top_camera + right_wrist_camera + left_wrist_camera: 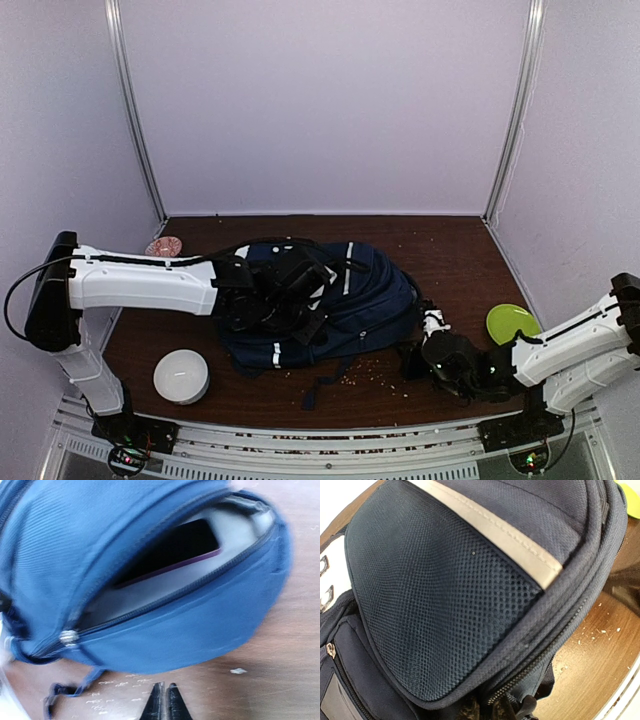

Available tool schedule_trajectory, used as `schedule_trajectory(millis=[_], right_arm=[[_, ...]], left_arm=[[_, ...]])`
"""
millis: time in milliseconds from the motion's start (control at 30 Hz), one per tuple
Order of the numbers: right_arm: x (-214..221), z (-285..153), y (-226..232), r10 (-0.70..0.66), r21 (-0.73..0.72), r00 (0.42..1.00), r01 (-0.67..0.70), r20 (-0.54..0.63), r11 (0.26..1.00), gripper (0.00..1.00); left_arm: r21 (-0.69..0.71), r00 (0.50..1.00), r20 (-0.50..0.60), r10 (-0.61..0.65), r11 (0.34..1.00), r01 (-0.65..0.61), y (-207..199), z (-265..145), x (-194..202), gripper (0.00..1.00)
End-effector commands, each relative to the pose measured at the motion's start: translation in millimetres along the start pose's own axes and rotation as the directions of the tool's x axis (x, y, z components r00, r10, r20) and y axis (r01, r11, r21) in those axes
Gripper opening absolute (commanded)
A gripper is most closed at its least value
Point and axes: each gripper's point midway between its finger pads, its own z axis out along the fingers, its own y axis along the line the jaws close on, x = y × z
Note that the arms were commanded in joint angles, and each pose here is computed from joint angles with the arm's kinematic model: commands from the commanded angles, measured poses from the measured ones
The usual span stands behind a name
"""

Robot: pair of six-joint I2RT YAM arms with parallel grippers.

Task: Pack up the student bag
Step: Unzip the student bag at the center of the board.

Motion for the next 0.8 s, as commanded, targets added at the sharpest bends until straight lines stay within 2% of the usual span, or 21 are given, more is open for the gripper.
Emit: schedule_trajectory(millis=[0, 67, 167, 400, 533, 767], right_arm=[[-14, -5, 63, 0.017, -0.283, 1.0, -0.014, 0.008, 0.959, 0.26], [-14, -1, 71, 0.02, -0.289, 1.0, -0.017, 0.007, 0.957, 0.33], [-15, 8, 78, 0.008, -0.269, 1.0, -0.004, 0.016, 0.963, 0.38], [-12, 31, 59, -0.08, -0.007, 0.996, 0.08, 0.03, 0.997, 0.48], [-14, 37, 46, -0.117, 0.113, 0.992, 0.112, 0.037, 0.987, 0.47], [-10, 33, 24, -0.133, 0.216, 0.991, 0.127, 0.013, 0.968, 0.37]], left_arm=[[0.015, 0.999, 0.015, -0.049, 0.999, 0.049, -1, -12, -4, 0.0], [0.018, 0.999, 0.021, -0.049, 0.999, 0.049, -1, -14, -7, 0.0], [0.033, 0.998, 0.028, -0.056, 0.998, 0.055, -4, -17, -10, 0.0], [0.052, 0.997, 0.044, -0.06, 0.997, 0.058, -7, -24, -18, 0.0], [0.06, 0.998, 0.042, -0.054, 0.997, 0.051, -8, -25, -18, 0.0], [0.035, 0.998, 0.028, -0.048, 0.998, 0.047, -3, -22, -9, 0.0]])
